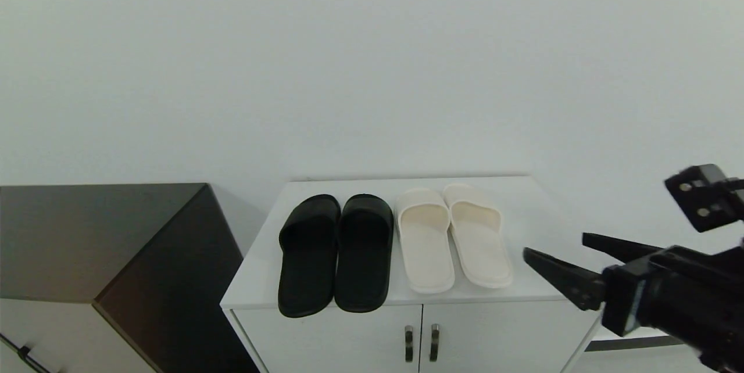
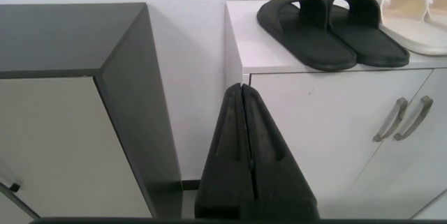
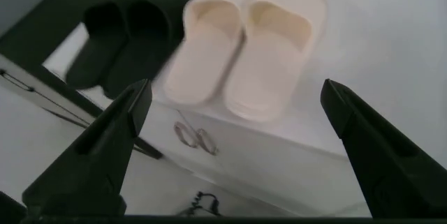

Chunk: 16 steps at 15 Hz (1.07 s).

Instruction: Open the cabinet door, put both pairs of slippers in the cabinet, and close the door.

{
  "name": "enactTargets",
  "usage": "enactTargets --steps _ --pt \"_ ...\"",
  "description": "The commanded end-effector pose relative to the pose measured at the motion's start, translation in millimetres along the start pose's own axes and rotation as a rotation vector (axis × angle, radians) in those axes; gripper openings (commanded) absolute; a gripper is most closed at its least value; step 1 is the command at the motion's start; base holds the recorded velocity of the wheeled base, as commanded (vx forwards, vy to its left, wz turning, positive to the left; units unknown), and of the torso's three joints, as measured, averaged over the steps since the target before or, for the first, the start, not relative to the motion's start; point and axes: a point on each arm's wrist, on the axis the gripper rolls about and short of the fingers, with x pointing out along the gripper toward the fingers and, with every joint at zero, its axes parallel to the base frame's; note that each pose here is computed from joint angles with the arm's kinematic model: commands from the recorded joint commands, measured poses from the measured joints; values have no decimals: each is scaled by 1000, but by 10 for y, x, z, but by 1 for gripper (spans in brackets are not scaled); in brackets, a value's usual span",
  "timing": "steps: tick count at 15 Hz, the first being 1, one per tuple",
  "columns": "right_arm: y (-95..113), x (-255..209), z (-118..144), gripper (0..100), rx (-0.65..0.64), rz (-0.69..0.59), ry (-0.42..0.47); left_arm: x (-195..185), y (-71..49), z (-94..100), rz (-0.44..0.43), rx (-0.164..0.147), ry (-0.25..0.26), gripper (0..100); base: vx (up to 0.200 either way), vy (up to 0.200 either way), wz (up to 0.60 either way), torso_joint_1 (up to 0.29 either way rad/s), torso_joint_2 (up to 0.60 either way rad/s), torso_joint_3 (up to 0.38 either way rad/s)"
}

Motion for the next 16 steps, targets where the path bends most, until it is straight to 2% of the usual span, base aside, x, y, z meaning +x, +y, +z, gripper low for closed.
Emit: enactTargets --steps 1,4,7,16 --pt "270 511 -119 100 -28 -34 83 1 0 -1 1 -1 0 0 0 0 0 0 0 0" --pt "361 830 -203 100 -35 -92 108 1 0 -1 1 -1 0 0 0 0 0 0 0 0" --pt "410 1155 -273 100 -36 -170 76 1 0 -1 1 -1 0 0 0 0 0 0 0 0" --pt "355 1761 -335 100 -29 -294 58 1 0 -1 1 -2 0 0 0 0 0 0 0 0"
